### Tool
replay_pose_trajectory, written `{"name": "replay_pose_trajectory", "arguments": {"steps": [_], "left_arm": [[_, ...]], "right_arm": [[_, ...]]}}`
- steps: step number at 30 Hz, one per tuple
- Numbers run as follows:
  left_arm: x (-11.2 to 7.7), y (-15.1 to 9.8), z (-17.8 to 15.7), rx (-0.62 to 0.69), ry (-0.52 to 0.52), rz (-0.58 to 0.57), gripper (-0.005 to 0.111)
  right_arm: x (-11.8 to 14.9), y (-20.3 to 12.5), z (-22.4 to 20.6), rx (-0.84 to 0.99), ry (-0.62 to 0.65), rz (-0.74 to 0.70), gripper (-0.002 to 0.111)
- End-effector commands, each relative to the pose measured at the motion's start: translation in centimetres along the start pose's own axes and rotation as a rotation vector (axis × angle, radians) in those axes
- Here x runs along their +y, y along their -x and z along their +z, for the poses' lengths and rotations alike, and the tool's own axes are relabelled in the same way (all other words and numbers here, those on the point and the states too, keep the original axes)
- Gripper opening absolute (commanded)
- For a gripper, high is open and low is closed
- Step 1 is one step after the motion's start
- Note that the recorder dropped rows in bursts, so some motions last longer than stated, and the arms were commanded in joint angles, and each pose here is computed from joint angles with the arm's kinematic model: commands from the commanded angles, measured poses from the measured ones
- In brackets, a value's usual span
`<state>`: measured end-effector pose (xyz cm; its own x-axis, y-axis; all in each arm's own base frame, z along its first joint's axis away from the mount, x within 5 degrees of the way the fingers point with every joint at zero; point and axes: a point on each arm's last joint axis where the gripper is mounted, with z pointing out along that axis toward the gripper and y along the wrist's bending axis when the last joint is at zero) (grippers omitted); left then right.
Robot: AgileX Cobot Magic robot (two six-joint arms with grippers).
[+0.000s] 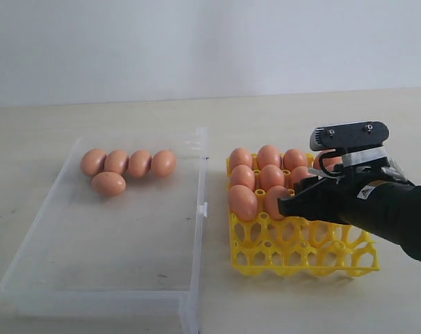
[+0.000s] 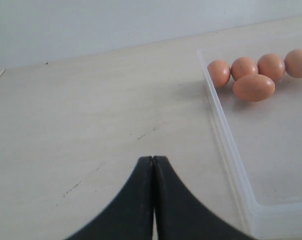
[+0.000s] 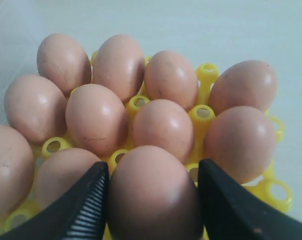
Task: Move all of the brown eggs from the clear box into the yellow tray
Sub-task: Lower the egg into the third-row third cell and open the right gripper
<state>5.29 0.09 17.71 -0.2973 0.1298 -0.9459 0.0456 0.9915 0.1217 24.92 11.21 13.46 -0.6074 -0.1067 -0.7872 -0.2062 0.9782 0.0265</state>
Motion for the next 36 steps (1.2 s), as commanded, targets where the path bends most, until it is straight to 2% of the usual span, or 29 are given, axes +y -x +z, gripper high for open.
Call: {"name": "replay_pose_trajectory", "arguments": {"steps": [1, 9, 17, 24, 29, 36], "left_arm": [[-0.01, 0.20, -0.08, -0.016, -0.004, -0.004, 0.000], [-0.01, 0.20, -0.08, -0.016, -0.004, -0.004, 0.000], [-0.01, 0.20, -0.08, -0.016, -0.004, -0.004, 0.000], [-0.01, 0.20, -0.08, -0.016, -0.004, -0.004, 0.000], [-0.01, 0.20, -0.08, -0.016, -0.004, -0.004, 0.000], [-0.01, 0.20, -0.08, -0.016, -0.004, -0.004, 0.000]], "right_arm": [[-0.08, 0.33, 0.07, -0.021, -0.002, -0.006, 0.000], [0.21, 0.41, 0.07, -0.031, 0.029, -0.049, 0.001], [0.21, 0.41, 0.07, -0.031, 0.030, -0.027, 0.025], [-0.11, 0.43, 0.12, -0.027, 0.020, -0.010, 0.038], [-0.11, 0.43, 0.12, -0.027, 0.020, -0.010, 0.058], [-0.11, 0.42, 0.12, -0.027, 0.020, -0.002, 0.061]]}}
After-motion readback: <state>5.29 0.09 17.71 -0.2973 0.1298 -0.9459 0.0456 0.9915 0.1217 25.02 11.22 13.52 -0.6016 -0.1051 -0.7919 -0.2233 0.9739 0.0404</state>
